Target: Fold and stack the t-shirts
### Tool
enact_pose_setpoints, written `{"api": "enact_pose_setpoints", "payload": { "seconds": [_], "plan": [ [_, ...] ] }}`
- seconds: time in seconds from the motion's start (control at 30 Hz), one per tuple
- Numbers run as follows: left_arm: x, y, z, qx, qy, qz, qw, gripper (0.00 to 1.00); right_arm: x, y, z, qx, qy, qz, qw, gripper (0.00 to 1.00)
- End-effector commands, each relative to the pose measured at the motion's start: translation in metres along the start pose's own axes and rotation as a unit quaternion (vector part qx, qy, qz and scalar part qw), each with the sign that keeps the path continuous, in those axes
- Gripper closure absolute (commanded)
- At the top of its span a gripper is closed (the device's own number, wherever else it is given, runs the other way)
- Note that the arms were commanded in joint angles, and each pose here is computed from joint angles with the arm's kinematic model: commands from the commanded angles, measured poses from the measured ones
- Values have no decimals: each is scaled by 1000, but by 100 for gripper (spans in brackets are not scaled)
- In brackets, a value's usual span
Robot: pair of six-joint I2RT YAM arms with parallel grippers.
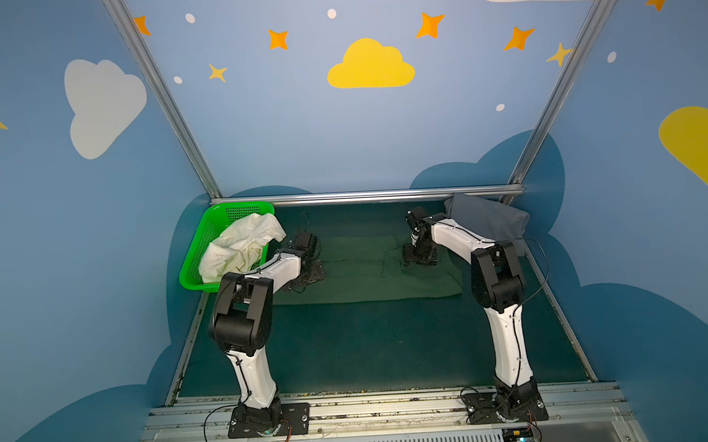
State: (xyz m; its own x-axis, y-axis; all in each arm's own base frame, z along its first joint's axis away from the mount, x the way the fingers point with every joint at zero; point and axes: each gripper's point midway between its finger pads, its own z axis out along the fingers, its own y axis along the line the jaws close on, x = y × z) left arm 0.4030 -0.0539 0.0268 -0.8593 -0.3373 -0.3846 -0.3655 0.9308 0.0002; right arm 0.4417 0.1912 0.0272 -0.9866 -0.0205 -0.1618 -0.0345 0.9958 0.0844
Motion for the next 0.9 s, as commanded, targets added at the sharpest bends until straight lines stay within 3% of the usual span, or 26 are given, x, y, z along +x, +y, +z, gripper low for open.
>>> {"api": "enact_pose_setpoints", "payload": {
  "seconds": [0.0,0.27,0.43,0.87],
  "plan": [
    [12,9,-1,-11,13,3,1000,0,3,-4,16,0,25,-2,1000,25],
    [58,18,11,2,66,-13,998,0,-13,5,21,-12,33,-13,999,18],
    [77,23,3,3,68,-14,998,0,-21,13,20,-24,34,-20,999,12],
    [128,32,-14,5,101,-6,995,0,-20,28,17,-35,51,-55,997,12]
  ]
}}
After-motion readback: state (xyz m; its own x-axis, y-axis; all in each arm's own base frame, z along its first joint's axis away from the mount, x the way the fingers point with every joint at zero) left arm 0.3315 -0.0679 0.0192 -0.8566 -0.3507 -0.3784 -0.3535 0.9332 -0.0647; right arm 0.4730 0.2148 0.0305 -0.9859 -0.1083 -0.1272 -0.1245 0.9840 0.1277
